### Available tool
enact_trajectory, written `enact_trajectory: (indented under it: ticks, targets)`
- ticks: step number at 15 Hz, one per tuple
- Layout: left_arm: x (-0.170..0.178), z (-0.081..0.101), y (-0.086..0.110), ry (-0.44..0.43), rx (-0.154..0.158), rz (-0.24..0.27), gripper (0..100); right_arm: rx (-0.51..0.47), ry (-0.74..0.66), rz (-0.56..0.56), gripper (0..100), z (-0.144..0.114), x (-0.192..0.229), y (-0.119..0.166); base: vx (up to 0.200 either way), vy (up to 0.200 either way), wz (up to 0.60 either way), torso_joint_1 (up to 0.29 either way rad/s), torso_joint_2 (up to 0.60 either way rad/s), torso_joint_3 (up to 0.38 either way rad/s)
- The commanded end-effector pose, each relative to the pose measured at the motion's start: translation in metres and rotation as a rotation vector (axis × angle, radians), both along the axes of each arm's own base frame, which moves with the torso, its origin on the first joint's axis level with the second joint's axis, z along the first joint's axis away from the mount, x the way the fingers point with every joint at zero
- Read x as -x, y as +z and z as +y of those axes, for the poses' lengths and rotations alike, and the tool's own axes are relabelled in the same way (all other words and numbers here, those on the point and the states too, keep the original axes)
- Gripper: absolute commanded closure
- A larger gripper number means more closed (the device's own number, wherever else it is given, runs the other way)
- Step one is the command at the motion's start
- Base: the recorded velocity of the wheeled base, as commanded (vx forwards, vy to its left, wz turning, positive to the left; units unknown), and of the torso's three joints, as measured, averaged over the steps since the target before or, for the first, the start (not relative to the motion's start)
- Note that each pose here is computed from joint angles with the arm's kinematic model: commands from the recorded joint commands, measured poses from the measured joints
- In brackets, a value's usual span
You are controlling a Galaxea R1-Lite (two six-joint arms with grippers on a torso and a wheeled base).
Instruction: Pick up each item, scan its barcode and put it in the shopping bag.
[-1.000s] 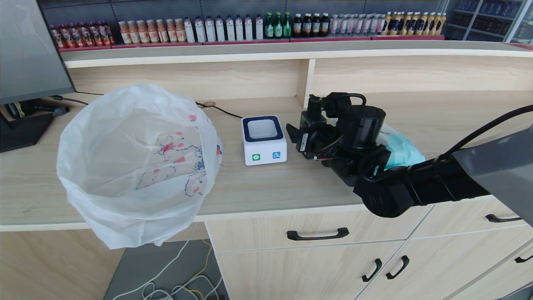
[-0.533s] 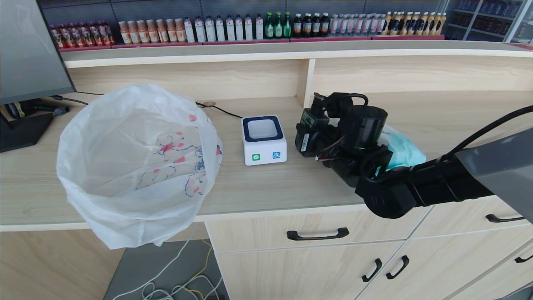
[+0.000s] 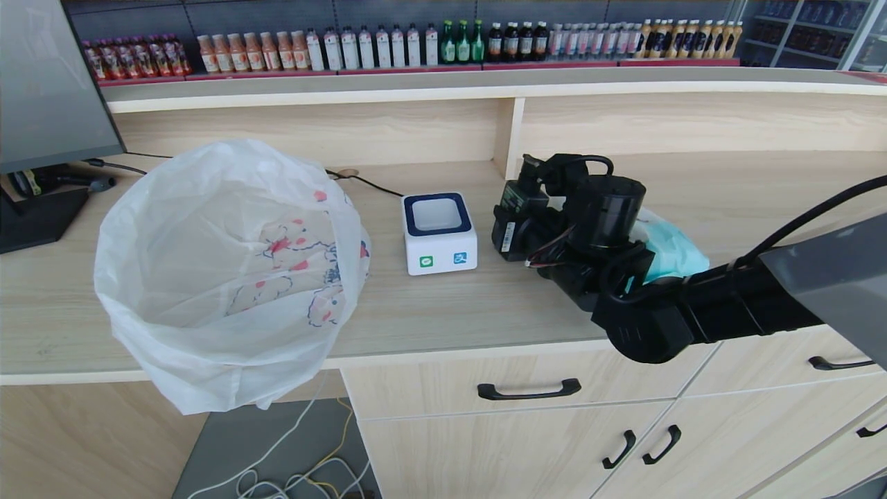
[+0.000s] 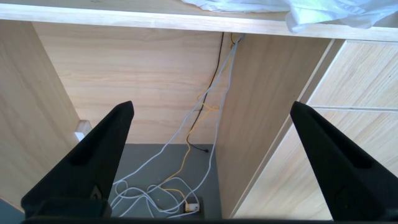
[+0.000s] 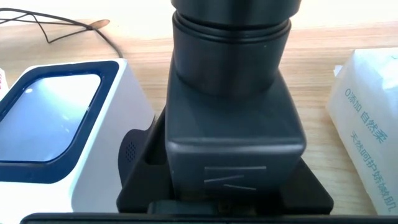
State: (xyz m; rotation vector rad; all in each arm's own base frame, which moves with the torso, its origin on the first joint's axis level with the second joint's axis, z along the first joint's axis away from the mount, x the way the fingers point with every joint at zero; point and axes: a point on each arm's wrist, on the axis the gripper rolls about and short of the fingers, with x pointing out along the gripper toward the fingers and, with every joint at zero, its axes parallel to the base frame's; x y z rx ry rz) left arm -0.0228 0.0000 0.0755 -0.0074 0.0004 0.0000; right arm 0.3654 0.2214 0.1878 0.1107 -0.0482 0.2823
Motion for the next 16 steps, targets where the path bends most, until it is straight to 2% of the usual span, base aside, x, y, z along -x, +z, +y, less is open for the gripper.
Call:
enact_trajectory:
  ticks: [1, 6, 9, 13, 16]
  targets:
    - [0.0, 0.0, 0.0, 0.0, 0.0, 0.0, 0, -0.007, 0.001, -0.011, 100, -0.001, 0.002, 0.005, 0.0, 0.0, 0.0, 0.0, 0.0, 0.0]
    - [0.0, 0.0, 0.0, 0.0, 0.0, 0.0, 0, -0.009, 0.011, -0.032, 100, -0.011, 0.022, 0.023, 0.0, 0.0, 0.0, 0.0, 0.0, 0.0]
    - [0.0, 0.0, 0.0, 0.0, 0.0, 0.0, 0, 0.04, 0.055, -0.099, 100, -0.022, 0.041, 0.048, 0.0, 0.0, 0.0, 0.0, 0.0, 0.0]
    - [0.0, 0.0, 0.0, 0.0, 0.0, 0.0, 0, 0.028, 0.097, -0.123, 100, -0.041, 0.099, 0.075, 0.0, 0.0, 0.0, 0.0, 0.0, 0.0]
    - [0.0, 0.0, 0.0, 0.0, 0.0, 0.0, 0, 0.007, 0.1, -0.171, 100, -0.049, 0.13, 0.077, 0.0, 0.0, 0.0, 0.0, 0.0, 0.0]
